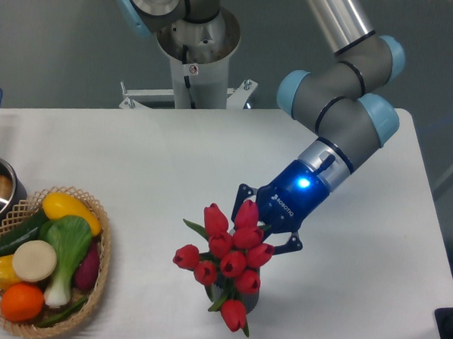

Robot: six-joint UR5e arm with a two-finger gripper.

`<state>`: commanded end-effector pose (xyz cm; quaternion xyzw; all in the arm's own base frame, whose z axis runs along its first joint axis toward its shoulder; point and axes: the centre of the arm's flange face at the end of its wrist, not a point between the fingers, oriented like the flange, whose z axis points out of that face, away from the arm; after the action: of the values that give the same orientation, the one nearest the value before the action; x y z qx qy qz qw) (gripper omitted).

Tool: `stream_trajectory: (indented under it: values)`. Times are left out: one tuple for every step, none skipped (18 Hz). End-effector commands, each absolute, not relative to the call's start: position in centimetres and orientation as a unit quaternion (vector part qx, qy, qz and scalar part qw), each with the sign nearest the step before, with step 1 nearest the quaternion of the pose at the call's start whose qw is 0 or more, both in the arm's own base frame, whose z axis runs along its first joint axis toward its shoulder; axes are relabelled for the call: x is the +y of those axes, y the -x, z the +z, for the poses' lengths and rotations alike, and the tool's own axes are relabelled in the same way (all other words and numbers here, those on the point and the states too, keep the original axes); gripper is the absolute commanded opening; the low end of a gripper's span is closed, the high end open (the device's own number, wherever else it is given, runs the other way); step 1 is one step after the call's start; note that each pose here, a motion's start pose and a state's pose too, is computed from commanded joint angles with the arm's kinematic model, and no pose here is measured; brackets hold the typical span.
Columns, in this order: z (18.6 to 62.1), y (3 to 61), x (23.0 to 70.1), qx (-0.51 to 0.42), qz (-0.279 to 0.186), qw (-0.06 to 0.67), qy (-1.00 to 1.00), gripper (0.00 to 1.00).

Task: Insert the flowers into the vase
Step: 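Lower the tulip stems down into the dark grey vase, then open the gripper to release the tulips in the vase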

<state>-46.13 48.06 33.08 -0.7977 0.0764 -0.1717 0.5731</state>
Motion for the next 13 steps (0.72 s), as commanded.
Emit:
stream_trajectory:
  values:
    - [32.8,46.5,47.6,0.074,-0.169,0.574,0.798,0.31]
    - [32.8,46.7,47.3,0.072,-0.167,0.574,0.798,0.35]
    - [32.8,47.1,46.9,0.069,-0.165,0.575,0.798,0.39]
    - [32.7,47.2,46.7,0.066,-0.165,0.575,0.799,0.43]
    - [32.6,47.5,46.4,0.063,-0.163,0.575,0.799,0.46]
    - [32.7,48.0,45.8,0.06,-0.16,0.576,0.799,0.5]
    - [32.6,48.2,45.5,0.057,-0.158,0.577,0.799,0.58]
    - [32.4,48.4,45.1,0.052,-0.158,0.577,0.8,0.71]
    - [31.9,48.6,44.6,0.045,-0.159,0.576,0.801,0.82]
    - [31.7,48.5,44.4,0.042,-0.162,0.575,0.801,0.96]
    - [31.3,48.3,44.2,0.04,-0.163,0.573,0.802,1.0]
    - [30.9,48.6,43.7,0.034,-0.162,0.57,0.805,1.0]
    - [30.5,48.9,43.1,0.029,-0.154,0.559,0.814,1.0]
